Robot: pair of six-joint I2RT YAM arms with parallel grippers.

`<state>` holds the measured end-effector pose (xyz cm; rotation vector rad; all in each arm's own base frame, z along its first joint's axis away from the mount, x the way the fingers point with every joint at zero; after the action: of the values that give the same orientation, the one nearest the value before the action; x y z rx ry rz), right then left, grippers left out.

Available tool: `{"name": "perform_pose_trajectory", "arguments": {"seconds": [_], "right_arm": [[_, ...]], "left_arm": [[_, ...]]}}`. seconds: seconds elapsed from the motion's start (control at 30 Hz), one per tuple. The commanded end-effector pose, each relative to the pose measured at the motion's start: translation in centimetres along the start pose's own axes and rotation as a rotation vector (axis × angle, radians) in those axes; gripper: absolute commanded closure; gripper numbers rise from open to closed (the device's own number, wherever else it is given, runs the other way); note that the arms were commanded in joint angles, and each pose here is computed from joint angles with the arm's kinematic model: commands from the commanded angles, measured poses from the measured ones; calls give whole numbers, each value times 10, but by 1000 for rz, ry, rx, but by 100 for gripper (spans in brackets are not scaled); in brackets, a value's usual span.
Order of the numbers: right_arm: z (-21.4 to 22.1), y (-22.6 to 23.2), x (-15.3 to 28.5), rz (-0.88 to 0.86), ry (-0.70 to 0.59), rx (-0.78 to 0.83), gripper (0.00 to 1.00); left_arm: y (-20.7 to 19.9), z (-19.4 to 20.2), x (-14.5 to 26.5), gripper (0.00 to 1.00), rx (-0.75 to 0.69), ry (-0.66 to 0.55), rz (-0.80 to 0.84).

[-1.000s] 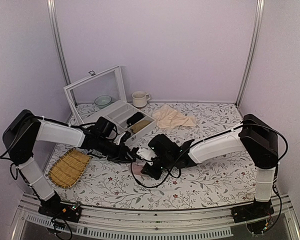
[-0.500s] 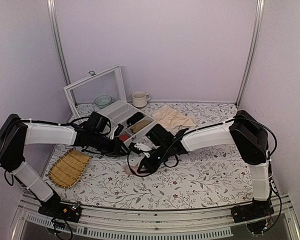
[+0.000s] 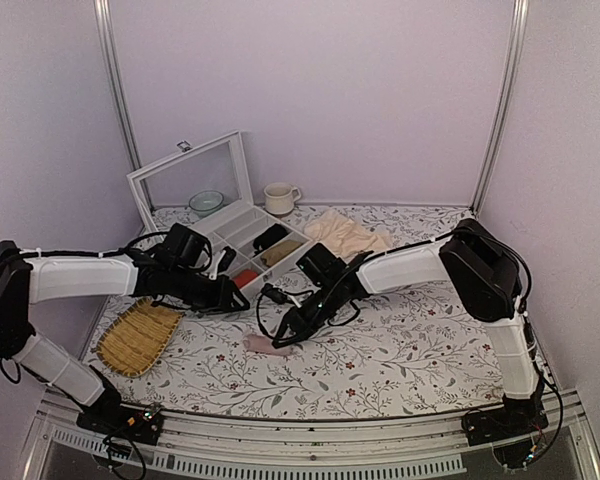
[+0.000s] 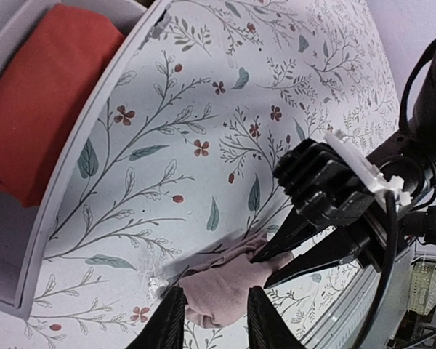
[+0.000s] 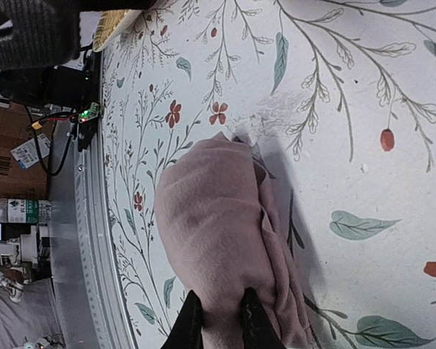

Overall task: Roll the underwear
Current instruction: Roll the underwear at the center of the board.

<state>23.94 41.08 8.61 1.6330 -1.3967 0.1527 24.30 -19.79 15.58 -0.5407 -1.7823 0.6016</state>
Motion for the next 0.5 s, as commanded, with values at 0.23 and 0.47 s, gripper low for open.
{"name": "perform_pose_trajectory", "arguments": {"seconds": [0.23,0.47], "right_arm": [[96,-29,-43,43,327,-329,100],[87,-30,-38,117,299,-341,100]], "left_arm": [[-12,29,5,60,-77,-27,-126],[-13,33,8,62,193,-25,-99]]}}
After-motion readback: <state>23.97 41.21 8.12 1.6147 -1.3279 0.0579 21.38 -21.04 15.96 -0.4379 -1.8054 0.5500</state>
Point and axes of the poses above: each gripper's point midway between its finger pads, its own x axis back along the fingers, its own y axis along the line the jaws close on, z = x × y, the point moved 9 cm from there along x, back along the fingers, and after that the axes turned 14 degrees about x, right-handed, at the moved point
